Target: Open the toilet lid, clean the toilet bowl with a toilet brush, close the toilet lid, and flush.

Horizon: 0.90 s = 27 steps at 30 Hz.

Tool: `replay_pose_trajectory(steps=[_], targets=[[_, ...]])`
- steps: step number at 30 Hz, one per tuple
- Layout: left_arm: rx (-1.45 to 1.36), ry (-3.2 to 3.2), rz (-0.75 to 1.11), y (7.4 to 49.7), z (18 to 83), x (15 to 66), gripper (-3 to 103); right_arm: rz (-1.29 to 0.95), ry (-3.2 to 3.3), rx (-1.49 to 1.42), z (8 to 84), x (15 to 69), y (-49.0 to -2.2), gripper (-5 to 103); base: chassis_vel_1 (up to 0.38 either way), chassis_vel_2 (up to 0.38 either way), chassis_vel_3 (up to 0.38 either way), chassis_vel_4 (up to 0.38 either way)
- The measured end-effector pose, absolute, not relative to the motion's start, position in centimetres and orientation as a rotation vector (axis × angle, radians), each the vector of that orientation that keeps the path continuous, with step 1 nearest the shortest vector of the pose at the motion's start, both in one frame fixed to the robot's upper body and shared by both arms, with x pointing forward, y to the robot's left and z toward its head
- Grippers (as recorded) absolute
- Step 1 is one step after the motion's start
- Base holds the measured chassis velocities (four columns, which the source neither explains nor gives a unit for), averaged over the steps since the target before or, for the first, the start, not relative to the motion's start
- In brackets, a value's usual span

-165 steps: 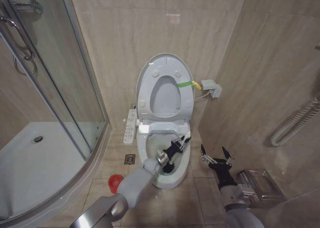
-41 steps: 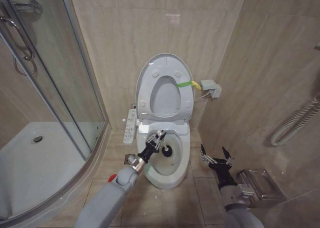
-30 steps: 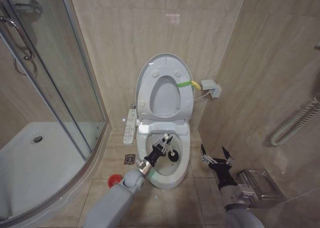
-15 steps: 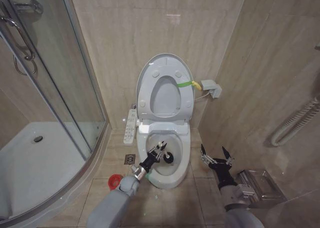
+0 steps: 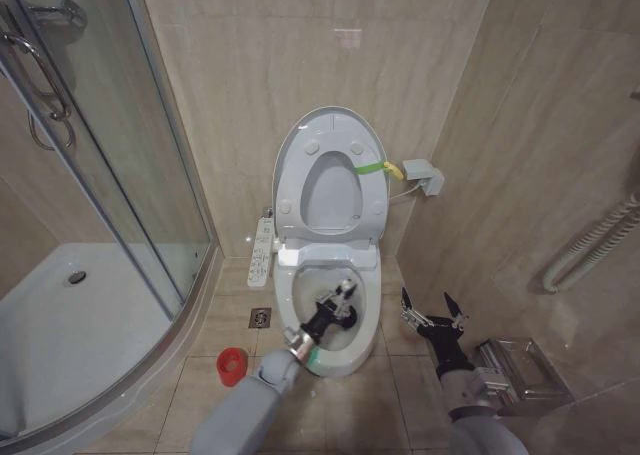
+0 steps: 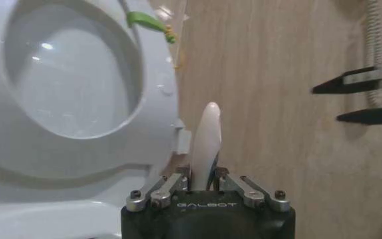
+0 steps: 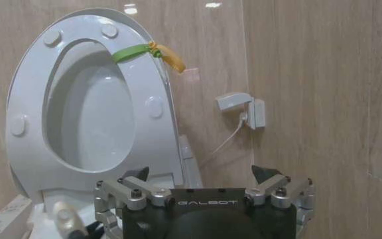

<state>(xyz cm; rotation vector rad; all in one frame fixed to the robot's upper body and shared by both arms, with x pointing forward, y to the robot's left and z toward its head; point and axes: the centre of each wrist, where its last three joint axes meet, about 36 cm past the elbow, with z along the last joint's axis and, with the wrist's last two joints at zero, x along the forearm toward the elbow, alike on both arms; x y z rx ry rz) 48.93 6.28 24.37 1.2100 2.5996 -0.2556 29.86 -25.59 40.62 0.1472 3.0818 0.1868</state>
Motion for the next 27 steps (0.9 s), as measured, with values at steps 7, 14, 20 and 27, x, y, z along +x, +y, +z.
replay_pose_trajectory(steps=[7,14,20,27], targets=[[1.213,2.627,-0.272,5.8,23.9,47.1,22,0.187,3.082,0.147,40.6,29.9,-25.6,100,0.000,0.000,0.000,0.000],[1.160,2.677,-0.196,10.0,22.2,49.0,22,0.187,3.082,0.147,40.6,29.9,-25.6,100,0.000,0.000,0.000,0.000],[1.153,2.652,-0.219,8.8,23.5,49.0,21,0.187,3.082,0.147,40.6,29.9,-25.6,100,0.000,0.000,0.000,0.000],[1.224,2.600,-0.316,4.6,25.1,45.4,22,0.187,3.082,0.147,40.6,29.9,-25.6,100,0.000,0.000,0.000,0.000]])
